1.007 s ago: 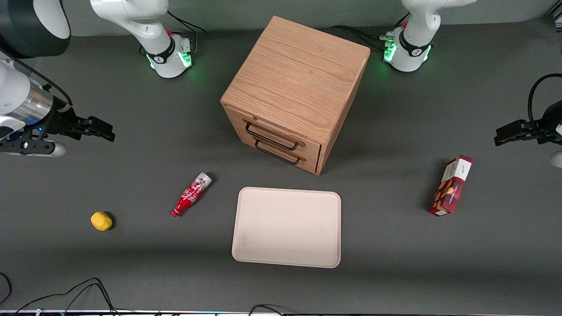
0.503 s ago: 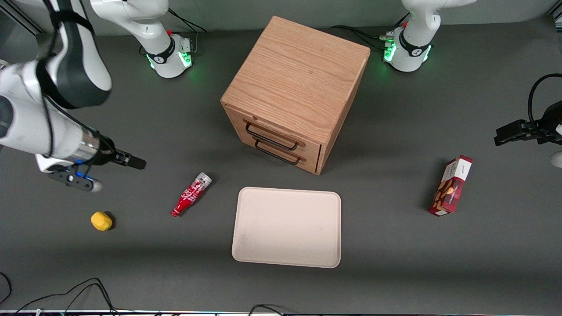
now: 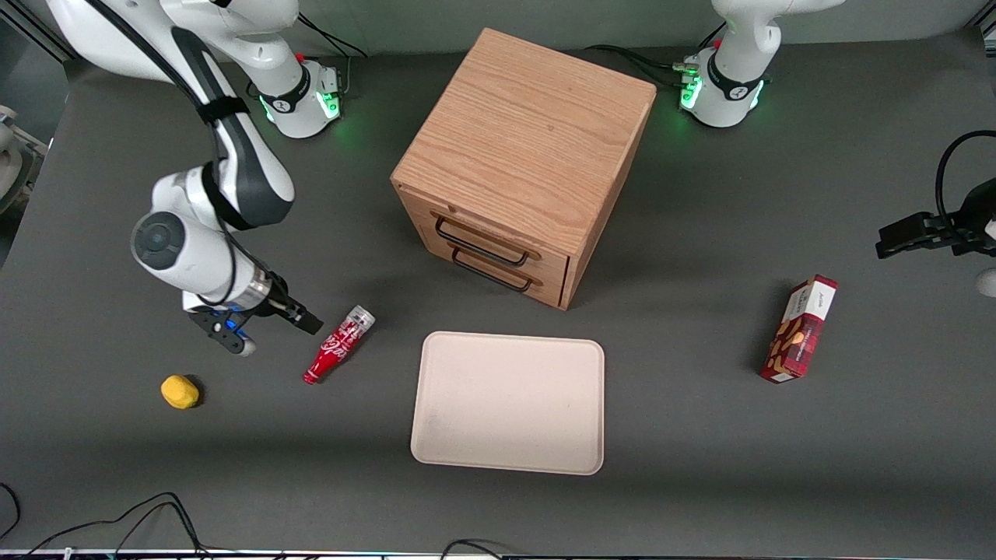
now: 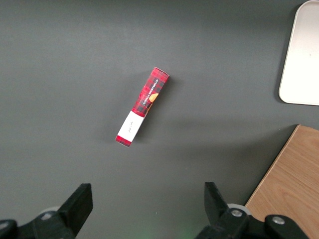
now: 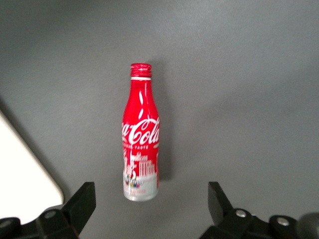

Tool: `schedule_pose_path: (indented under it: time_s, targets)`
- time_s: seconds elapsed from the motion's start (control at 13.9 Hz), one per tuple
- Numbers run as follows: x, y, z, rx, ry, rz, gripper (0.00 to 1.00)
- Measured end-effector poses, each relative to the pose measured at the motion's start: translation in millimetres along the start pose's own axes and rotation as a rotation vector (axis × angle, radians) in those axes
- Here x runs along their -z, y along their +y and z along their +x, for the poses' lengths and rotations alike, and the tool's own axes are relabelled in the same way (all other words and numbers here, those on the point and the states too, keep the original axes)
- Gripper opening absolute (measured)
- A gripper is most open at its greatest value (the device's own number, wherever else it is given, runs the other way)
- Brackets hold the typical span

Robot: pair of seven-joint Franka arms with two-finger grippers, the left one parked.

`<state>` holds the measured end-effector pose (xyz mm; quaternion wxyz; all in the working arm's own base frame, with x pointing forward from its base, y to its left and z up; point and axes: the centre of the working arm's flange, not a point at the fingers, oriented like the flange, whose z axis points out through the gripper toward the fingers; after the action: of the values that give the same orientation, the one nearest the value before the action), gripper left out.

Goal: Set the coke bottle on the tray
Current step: 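Lower the right gripper over the bottle and close it around the bottle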

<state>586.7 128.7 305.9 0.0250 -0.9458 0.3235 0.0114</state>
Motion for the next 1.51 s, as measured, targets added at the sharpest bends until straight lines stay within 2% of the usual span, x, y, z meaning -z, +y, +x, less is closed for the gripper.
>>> schedule_pose_path:
  time_s: [0.22,0.5,0.86,1.51]
  targets:
    - [-45,-10,-1,-0.044,0.035,0.014,1.00]
    - [-92,-15,-4,-0.105,0.079,0.003,1.00]
    - [-110,-30,-6,-0.153,0.077,0.017,1.00]
    - [-120,-32,-5,-0.155,0.073,0.010,1.00]
